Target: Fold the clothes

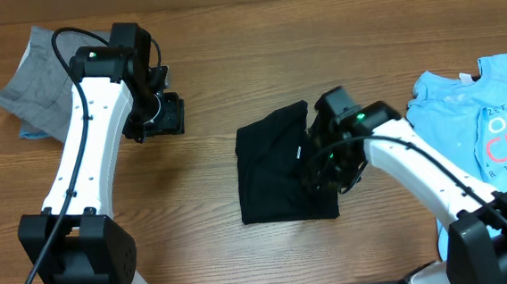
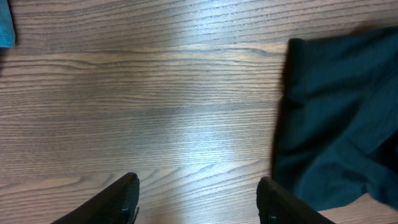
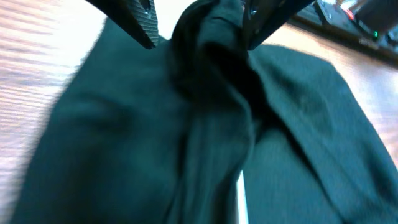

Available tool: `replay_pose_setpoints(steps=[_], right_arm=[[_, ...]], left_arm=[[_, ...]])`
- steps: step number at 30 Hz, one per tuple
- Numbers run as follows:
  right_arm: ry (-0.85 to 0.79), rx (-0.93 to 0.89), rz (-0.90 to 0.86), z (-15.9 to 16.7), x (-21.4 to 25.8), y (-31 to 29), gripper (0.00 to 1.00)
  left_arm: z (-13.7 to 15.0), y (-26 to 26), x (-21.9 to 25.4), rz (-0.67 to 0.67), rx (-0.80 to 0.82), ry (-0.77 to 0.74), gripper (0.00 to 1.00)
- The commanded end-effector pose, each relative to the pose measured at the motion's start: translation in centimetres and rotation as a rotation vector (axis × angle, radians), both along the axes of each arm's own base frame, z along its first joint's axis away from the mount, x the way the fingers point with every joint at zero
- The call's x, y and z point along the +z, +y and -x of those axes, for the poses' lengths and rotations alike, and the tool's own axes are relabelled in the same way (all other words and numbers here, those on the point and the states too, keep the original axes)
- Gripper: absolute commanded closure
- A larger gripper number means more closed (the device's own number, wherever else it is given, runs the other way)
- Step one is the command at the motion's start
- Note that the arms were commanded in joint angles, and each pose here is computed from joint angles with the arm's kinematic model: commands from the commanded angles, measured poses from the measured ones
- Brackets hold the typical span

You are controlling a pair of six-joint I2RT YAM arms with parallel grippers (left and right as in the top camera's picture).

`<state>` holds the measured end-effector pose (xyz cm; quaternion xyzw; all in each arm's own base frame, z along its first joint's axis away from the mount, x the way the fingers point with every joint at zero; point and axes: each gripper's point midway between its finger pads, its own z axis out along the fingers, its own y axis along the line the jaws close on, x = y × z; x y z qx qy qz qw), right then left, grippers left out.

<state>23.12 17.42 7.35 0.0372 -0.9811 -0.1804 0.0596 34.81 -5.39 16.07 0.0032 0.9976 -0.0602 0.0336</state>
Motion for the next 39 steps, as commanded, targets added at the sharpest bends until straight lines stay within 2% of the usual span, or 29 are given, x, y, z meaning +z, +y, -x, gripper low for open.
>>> replay_pose_setpoints(steps=[1, 3, 4, 7, 9, 15, 20, 25, 31, 34, 37, 39], right_arm=[[-0.016, 0.097, -0.070, 1.2, 0.5, 2.3, 0.50], [-0.031, 0.118, -0.076, 1.4, 0.5, 3.2, 0.50], [-0.036, 0.104, -0.062, 1.3, 0.4, 3.3, 0.57], [-0.067, 0.029, 0.075, 0.4, -0.5, 1.4, 0.86], [-0.065, -0.037, 0.181, 0.2, -0.7, -0.7, 0.96], [-0.009, -0.189, 0.354, 1.0, 0.6, -5.7, 0.96], [0.051, -0.263, 0.388, 1.8, 0.1, -7.0, 0.96], [0.022, -0.296, 0.385, 1.7, -2.8, -7.5, 0.89], [0.011, -0.580, 0.558, 1.6, -4.9, -13.3, 0.92], [0.041, -0.611, 0.493, 0.9, -4.8, -14.1, 0.82], [0.032, -0.451, 0.302, -0.4, -4.0, -11.9, 0.70], [0.011, -0.393, 0.228, -0.9, -2.8, -10.9, 0.67]], left_arm=[[-0.6, -0.2, 0.9, 0.012, -0.023, -0.040, 0.36], [-0.7, -0.2, 0.9, 0.012, -0.023, -0.041, 0.36], [-0.7, -0.2, 0.9, 0.012, -0.022, -0.042, 0.36], [-0.8, -0.2, 0.9, 0.013, -0.023, -0.046, 0.36], [-0.8, -0.2, 0.9, 0.013, -0.023, -0.045, 0.36], [-0.7, -0.3, 0.9, 0.015, -0.023, -0.042, 0.36], [-0.7, -0.8, 1.0, 0.040, -0.027, -0.042, 0.36], [-0.6, -0.8, 1.0, 0.042, -0.027, -0.040, 0.34], [-0.6, -0.8, 1.0, 0.043, -0.027, -0.040, 0.33], [-0.7, -0.8, 1.0, 0.043, -0.027, -0.041, 0.33], [-0.7, -0.8, 1.0, 0.043, -0.028, -0.044, 0.31], [-0.8, -0.9, 1.0, 0.047, -0.028, -0.047, 0.29]])
